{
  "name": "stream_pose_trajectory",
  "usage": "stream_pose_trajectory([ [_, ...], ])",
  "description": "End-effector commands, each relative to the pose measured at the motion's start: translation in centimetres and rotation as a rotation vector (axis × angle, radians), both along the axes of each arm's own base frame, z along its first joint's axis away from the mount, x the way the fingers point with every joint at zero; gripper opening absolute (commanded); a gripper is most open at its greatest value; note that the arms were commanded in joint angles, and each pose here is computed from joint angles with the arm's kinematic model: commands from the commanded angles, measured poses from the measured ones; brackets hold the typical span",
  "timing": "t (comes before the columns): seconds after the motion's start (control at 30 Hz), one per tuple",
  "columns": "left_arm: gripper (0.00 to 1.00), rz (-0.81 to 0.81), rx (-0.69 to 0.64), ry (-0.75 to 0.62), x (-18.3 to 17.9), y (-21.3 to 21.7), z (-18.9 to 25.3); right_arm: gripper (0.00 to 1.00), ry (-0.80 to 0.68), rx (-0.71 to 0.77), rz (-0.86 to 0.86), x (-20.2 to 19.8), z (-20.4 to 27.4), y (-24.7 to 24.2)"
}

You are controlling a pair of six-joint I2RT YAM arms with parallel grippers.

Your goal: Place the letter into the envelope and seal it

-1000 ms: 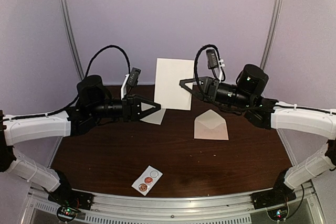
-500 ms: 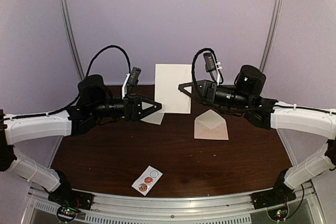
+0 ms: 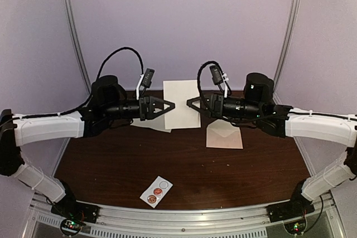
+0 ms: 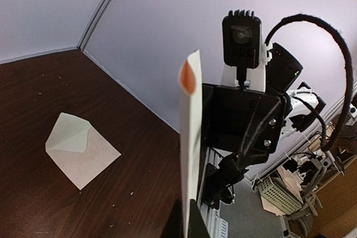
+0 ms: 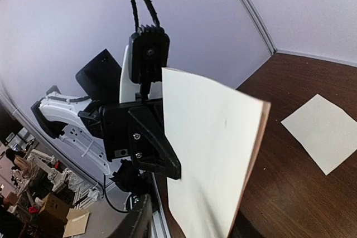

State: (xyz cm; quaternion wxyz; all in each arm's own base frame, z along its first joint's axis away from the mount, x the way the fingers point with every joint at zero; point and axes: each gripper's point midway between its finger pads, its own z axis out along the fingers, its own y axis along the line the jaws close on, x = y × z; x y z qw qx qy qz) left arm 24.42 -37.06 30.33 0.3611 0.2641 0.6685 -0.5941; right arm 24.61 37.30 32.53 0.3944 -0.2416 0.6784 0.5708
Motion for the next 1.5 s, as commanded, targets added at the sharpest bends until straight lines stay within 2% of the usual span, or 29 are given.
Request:
stream_pose_trajectory([
  [0.0, 0.00, 0.110, 0.081, -0.045, 3.4, 1.8, 1.0, 0.59, -0.007, -0.088, -0.218, 2.9, -0.6, -2.5],
  [0.07, 0.00, 0.164, 0.148, -0.037, 5.3, 3.7, 0.3, 0.71, 0.053, -0.148, -0.321, 5.0, -2.8, -4.4],
  [0.13, 0.00, 0.229, 0.195, -0.051, 7.5, 6.3, 0.1, 0.75, 0.134, -0.205, -0.413, 6.9, -5.8, -6.7],
  [0.23, 0.00, 0.354, 0.265, -0.089, 10.9, 11.0, 0.8, 0.78, 0.216, -0.251, -0.501, 8.6, -9.8, -9.9],
  [0.37, 0.00, 0.574, 0.275, -0.181, 14.4, 18.0, 2.9, 0.78, 0.285, -0.311, -0.576, 9.3, -14.5, -13.0],
  [0.43, 0.00, 0.709, 0.320, -0.237, 15.3, 20.5, 2.4, 0.78, 0.300, -0.335, -0.611, 9.8, -16.3, -14.2],
  [0.5, 0.00, 0.744, 0.322, -0.201, 15.2, 22.3, 1.4, 0.78, 0.313, -0.371, -0.654, 10.2, -18.0, -15.6],
  [0.7, 0.00, 0.747, 0.370, -0.192, 15.1, 22.8, 0.5, 0.78, 0.394, -0.444, -0.686, 10.6, -23.2, -18.4],
  [0.9, 0.00, 0.750, 0.381, -0.187, 15.1, 22.9, 0.1, 0.78, 0.432, -0.502, -0.672, 10.4, -26.0, -19.6],
  [1.1, 0.00, 0.739, 0.377, -0.192, 15.0, 22.8, 0.2, 0.77, 0.465, -0.519, -0.583, 9.4, -27.9, -18.6],
  [1.47, 0.00, 0.738, 0.378, -0.196, 14.9, 22.8, 0.4, 0.75, 0.555, -0.552, -0.559, 7.5, -30.1, -18.7],
])
